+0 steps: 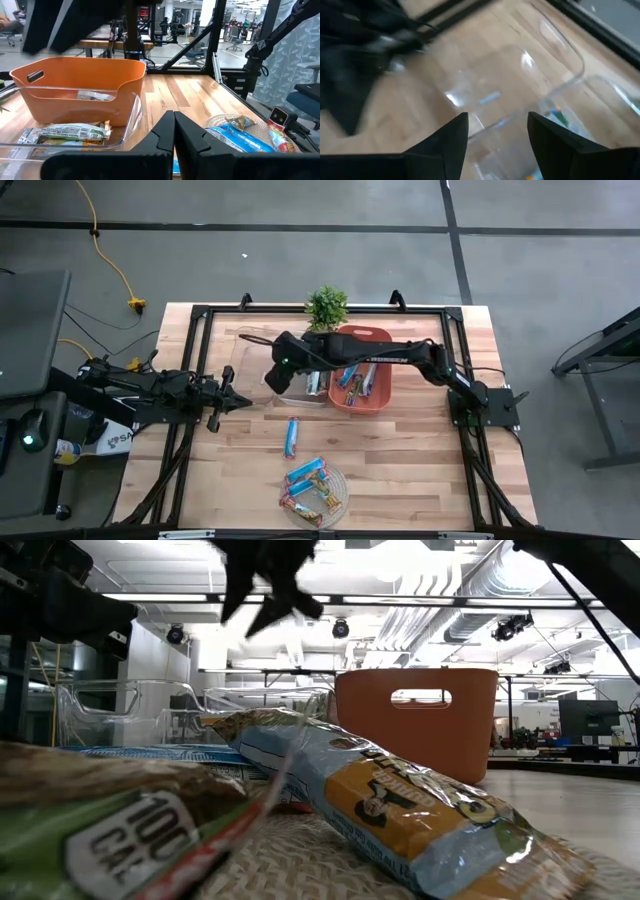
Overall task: Pick and place Granola Bars by type
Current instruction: Put the yellow granola bar into the right transparent bin
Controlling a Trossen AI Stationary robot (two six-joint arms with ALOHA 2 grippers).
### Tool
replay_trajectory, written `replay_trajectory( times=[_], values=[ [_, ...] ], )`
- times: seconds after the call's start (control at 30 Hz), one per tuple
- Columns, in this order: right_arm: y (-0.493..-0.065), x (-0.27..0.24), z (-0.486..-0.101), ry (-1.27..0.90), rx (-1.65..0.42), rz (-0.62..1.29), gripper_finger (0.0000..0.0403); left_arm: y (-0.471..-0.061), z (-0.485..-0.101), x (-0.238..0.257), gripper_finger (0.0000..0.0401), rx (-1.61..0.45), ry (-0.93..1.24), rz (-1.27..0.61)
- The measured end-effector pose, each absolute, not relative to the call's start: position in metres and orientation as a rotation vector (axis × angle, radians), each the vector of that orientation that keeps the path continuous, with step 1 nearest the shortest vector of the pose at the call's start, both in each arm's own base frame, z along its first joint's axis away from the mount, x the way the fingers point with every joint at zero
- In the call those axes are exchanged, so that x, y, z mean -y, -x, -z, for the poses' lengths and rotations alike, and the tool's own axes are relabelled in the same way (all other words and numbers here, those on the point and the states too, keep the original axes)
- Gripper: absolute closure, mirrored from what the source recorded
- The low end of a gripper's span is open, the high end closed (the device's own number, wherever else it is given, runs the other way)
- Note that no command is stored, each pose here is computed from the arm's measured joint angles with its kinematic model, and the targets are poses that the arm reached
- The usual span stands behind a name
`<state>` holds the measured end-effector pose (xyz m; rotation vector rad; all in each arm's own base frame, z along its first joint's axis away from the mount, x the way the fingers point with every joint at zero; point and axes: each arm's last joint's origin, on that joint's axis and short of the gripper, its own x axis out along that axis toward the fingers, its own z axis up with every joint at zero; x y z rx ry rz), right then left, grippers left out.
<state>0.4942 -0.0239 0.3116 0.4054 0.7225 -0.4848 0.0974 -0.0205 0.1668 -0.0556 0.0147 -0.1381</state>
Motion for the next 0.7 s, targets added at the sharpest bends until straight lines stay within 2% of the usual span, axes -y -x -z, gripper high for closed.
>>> replay_trajectory(
  times=[0.27, 0.5, 0.7],
  values=[
    [-0.475, -0.009, -0.35, -0.365, -0.659, 0.301, 0.0214, -0.097, -0.167, 0.021, 0.04, -0.015, 0.056, 0.138],
    [-0.463, -0.05, -0.37, -0.409, -0.679, -0.053, 0.0214, -0.097, -0.167, 0.021, 0.04, -0.015, 0.056, 0.138],
    [-0.449, -0.109, -0.372, -0.474, -0.772, -0.347, 0.0214, -0.097, -0.167, 0.021, 0.04, -0.015, 0.056, 0.138]
  ],
)
